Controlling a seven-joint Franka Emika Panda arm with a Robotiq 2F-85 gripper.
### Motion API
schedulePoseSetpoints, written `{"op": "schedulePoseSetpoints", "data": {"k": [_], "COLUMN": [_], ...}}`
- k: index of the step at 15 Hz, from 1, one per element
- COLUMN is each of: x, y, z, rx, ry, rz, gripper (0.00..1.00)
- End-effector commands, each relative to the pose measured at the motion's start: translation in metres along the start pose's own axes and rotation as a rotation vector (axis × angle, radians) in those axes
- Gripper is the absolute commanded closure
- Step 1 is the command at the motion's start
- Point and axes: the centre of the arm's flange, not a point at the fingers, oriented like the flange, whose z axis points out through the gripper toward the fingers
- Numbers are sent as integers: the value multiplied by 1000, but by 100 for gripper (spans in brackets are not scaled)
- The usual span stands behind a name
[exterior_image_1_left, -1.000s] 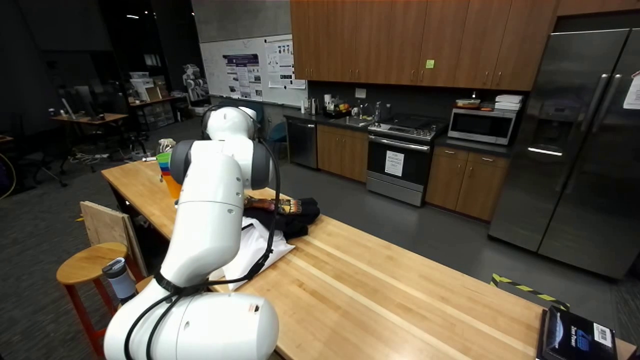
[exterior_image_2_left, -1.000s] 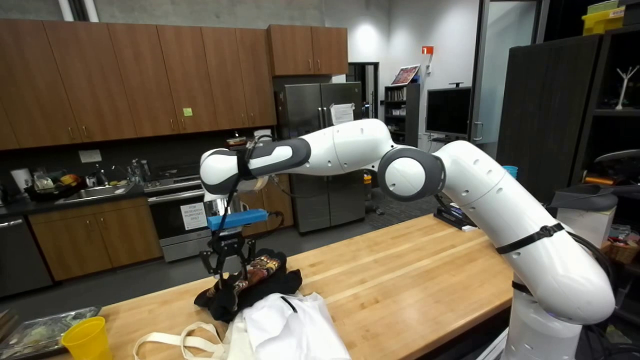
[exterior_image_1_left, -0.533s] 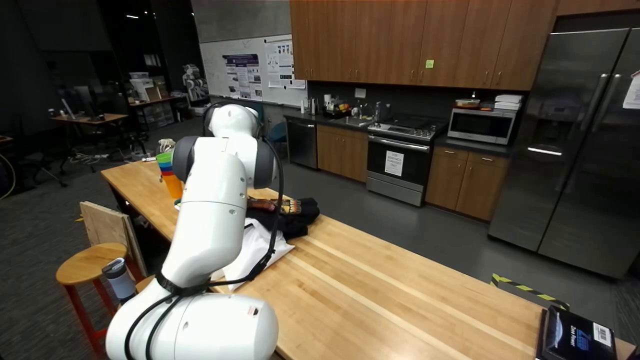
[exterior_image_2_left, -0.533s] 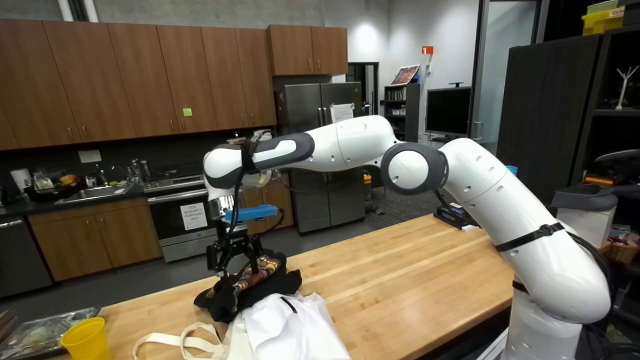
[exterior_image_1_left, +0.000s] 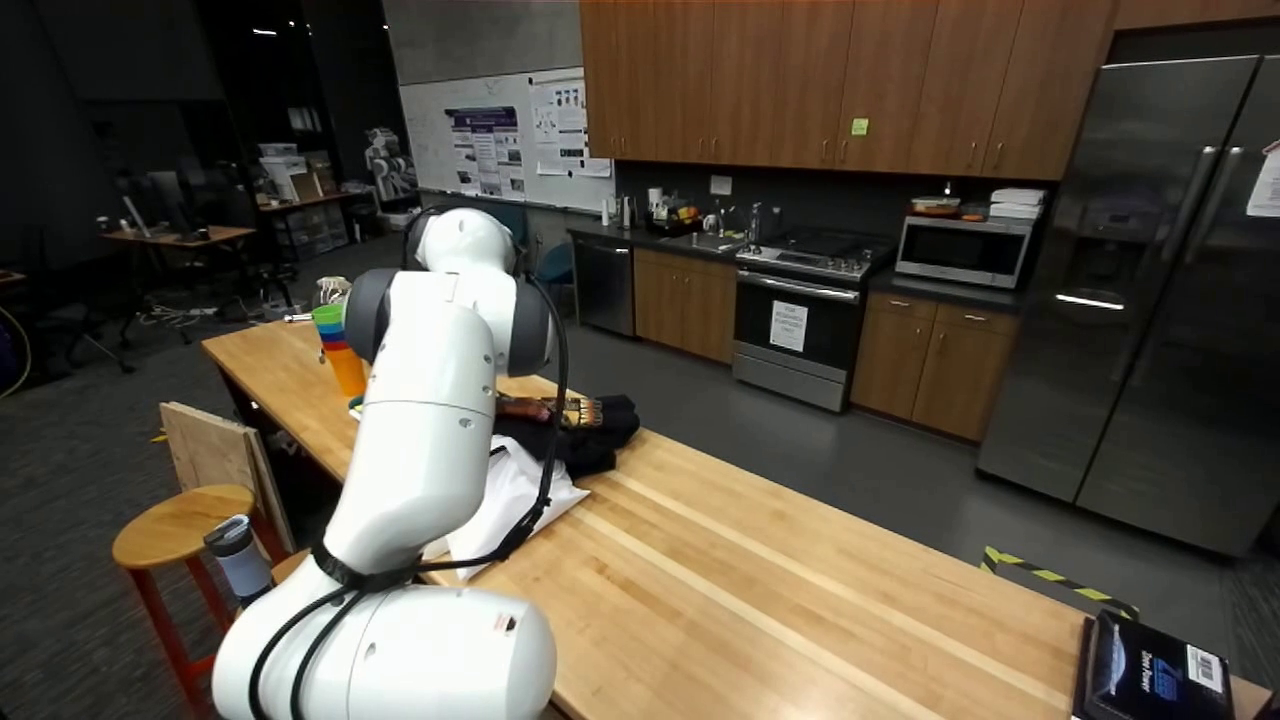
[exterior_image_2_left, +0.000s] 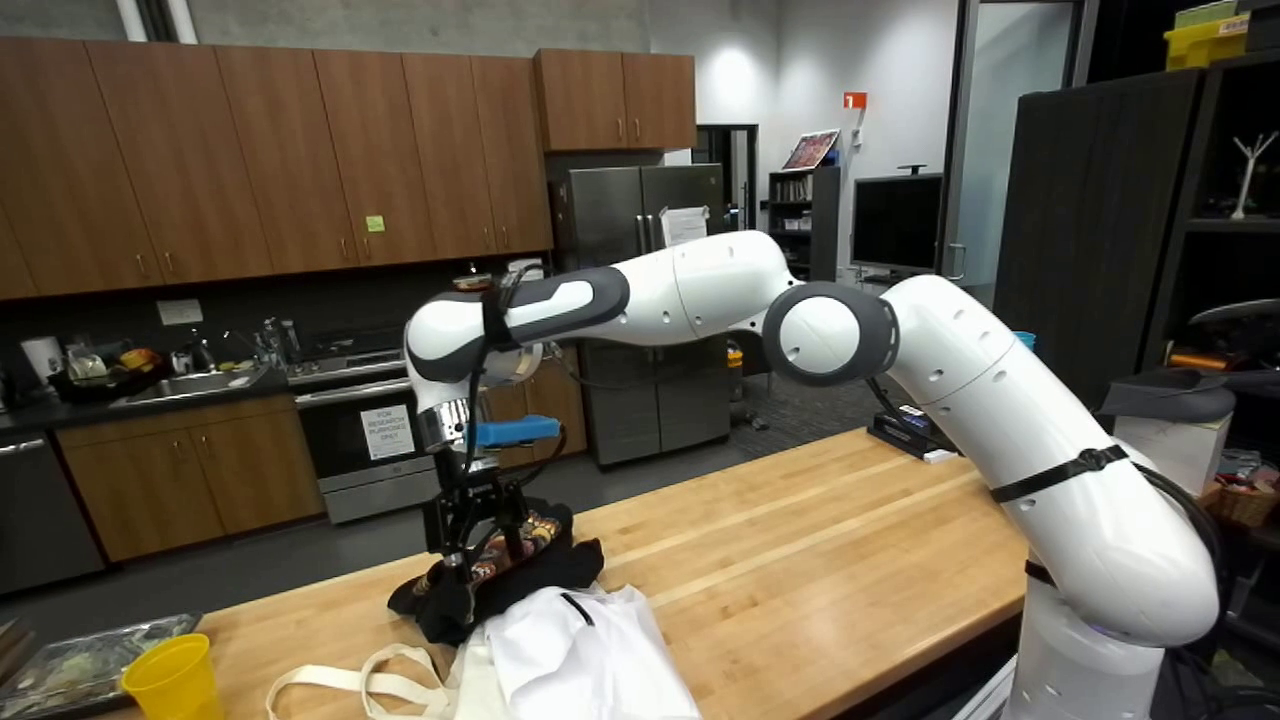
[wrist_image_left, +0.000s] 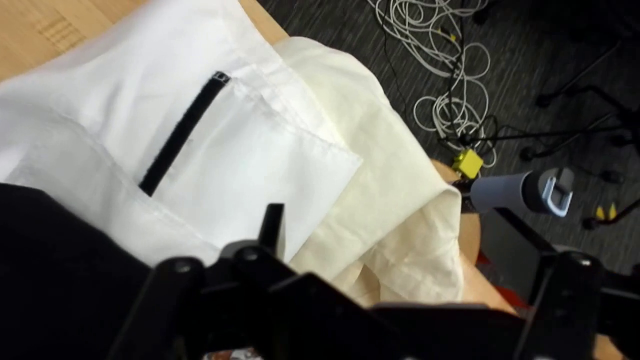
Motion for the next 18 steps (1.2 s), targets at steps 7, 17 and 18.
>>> {"op": "schedulePoseSetpoints", "data": {"k": [7, 17, 18], "x": [-2, -2, -2], "y": [-3, -2, -2], "z": [13, 13, 13], "rx": [12, 13, 13], "ry": [-51, -52, -52], "rz": [-108, -109, -109], "gripper": [0, 0, 0]}}
